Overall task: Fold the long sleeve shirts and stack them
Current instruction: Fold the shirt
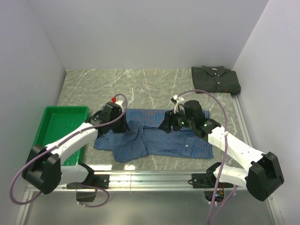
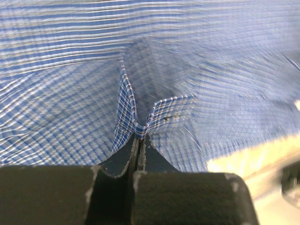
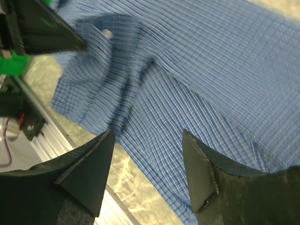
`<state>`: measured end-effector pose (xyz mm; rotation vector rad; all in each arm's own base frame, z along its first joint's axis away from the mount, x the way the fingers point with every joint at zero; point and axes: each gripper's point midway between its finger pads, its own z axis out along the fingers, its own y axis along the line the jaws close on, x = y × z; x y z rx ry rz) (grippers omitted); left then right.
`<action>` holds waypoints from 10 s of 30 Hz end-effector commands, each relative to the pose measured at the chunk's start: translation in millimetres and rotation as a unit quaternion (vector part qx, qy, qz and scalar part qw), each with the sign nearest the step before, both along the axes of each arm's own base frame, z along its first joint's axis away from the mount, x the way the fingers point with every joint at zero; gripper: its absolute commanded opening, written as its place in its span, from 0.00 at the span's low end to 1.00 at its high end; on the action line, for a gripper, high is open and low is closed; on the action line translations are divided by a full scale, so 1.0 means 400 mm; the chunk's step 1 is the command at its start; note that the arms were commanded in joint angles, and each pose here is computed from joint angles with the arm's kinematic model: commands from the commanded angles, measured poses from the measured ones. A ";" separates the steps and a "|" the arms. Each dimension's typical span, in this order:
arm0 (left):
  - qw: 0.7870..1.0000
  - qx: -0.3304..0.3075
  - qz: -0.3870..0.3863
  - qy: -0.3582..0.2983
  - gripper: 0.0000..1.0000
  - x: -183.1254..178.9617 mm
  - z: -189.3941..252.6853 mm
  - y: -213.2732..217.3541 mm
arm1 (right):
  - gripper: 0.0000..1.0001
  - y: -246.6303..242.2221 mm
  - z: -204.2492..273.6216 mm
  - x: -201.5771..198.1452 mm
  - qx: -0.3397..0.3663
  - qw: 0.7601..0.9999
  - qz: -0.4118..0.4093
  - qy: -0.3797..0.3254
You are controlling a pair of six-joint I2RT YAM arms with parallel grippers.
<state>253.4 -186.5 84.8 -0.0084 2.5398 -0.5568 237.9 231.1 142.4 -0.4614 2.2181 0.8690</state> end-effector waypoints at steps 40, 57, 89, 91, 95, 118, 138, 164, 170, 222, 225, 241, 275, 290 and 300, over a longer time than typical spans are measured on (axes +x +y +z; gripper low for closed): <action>0.947 -0.042 -0.153 -0.279 0.07 -0.036 0.339 -0.035 | 0.00 0.341 0.127 -0.054 0.003 0.868 0.490 -0.081; 0.937 -0.018 0.156 -0.310 0.83 0.094 0.438 0.180 | 0.00 0.178 0.307 -0.132 -0.020 0.916 0.357 -0.183; 0.983 0.019 0.112 -0.141 0.79 0.197 0.167 0.191 | 0.00 -0.015 0.147 0.097 0.052 0.990 -0.125 0.047; 0.985 0.024 0.108 -0.130 0.79 0.195 0.151 0.190 | 0.00 -0.041 0.110 0.109 0.049 0.985 -0.151 0.063; 0.989 0.025 0.096 -0.107 0.79 0.188 0.122 0.182 | 0.00 -0.073 0.073 0.136 0.041 0.982 -0.172 0.072; 0.992 0.063 0.106 -0.028 0.80 0.176 0.024 0.197 | 0.00 -0.206 -0.085 0.242 0.003 0.953 -0.276 0.128; 0.986 0.104 0.127 0.009 0.81 0.176 -0.031 0.228 | 0.02 -0.315 -0.198 0.248 -0.077 0.919 -0.341 0.180; 0.980 -0.106 0.155 -0.067 0.73 0.164 0.094 0.038 | 0.56 -0.193 -0.096 0.197 0.134 0.945 -0.273 0.121; 0.966 -0.074 0.247 -0.035 0.71 0.186 -0.023 0.107 | 0.55 -0.280 -0.247 0.174 0.116 0.920 -0.333 0.170; 0.937 -0.071 0.341 0.029 0.58 0.249 -0.191 0.184 | 0.58 0.281 -0.296 -0.096 0.131 0.940 0.031 0.314; 0.937 -0.069 0.340 0.032 0.58 0.286 -0.192 0.183 | 0.58 0.248 -0.301 -0.105 0.127 0.939 0.022 0.318; 0.947 -0.032 0.312 -0.071 0.92 0.476 0.104 0.110 | 0.58 -0.031 -0.152 -0.009 -0.122 0.982 -0.092 0.109; 0.964 0.175 0.203 0.000 0.83 0.414 -0.161 -0.029 | 0.47 0.075 -0.318 -0.210 -0.153 0.950 -0.025 0.272; 0.945 0.120 0.197 -0.231 0.94 0.798 0.221 0.029 | 0.49 0.384 -0.066 -0.020 -0.095 0.989 0.016 0.108; 0.953 0.065 0.259 -0.142 0.90 0.493 0.264 0.023 | 0.53 -0.062 -0.152 -0.011 -0.192 0.966 -0.134 0.113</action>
